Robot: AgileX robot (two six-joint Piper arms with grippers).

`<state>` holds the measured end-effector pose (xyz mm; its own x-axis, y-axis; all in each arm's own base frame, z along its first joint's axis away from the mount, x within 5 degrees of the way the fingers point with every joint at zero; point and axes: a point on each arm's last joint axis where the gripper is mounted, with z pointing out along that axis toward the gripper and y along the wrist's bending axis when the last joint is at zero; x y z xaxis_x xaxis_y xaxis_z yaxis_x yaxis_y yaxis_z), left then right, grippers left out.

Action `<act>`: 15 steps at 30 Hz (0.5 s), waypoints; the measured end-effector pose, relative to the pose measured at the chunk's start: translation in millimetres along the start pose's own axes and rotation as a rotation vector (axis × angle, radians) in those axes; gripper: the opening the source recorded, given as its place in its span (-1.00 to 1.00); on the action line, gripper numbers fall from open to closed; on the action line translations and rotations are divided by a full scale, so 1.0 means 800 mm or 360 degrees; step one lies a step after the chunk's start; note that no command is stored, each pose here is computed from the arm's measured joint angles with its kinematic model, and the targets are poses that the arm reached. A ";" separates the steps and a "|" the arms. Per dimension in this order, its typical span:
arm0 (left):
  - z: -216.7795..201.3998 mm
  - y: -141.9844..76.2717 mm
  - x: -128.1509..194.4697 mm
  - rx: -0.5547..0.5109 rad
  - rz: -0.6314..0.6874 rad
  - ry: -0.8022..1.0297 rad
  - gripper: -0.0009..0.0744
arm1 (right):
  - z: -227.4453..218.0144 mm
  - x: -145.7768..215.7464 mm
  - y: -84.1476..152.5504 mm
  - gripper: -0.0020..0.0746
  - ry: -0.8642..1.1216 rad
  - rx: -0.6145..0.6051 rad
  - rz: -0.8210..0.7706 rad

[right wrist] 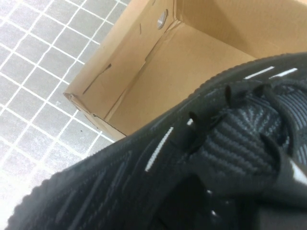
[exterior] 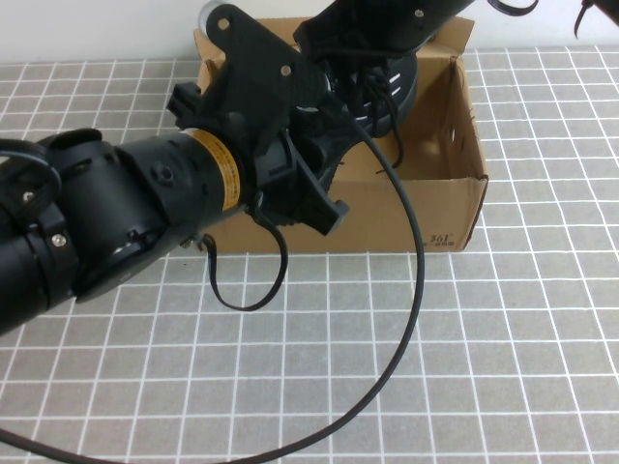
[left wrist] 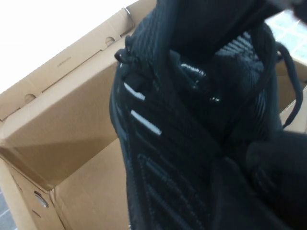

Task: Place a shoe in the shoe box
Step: Place the shoe in the shoe box

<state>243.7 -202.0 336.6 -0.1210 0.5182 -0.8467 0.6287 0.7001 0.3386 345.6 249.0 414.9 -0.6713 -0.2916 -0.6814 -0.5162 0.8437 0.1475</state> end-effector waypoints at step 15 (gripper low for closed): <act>0.004 0.021 0.006 -0.0084 0.0079 -0.0009 -0.91 | -0.002 0.000 0.000 -0.58 -0.0003 -0.0004 -0.0067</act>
<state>256.0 -189.5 337.3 -0.0865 0.5501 -0.8306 0.5923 0.6988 0.4011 345.0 248.8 416.1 -0.6482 -0.3260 -0.6882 -0.5453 0.8296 0.1206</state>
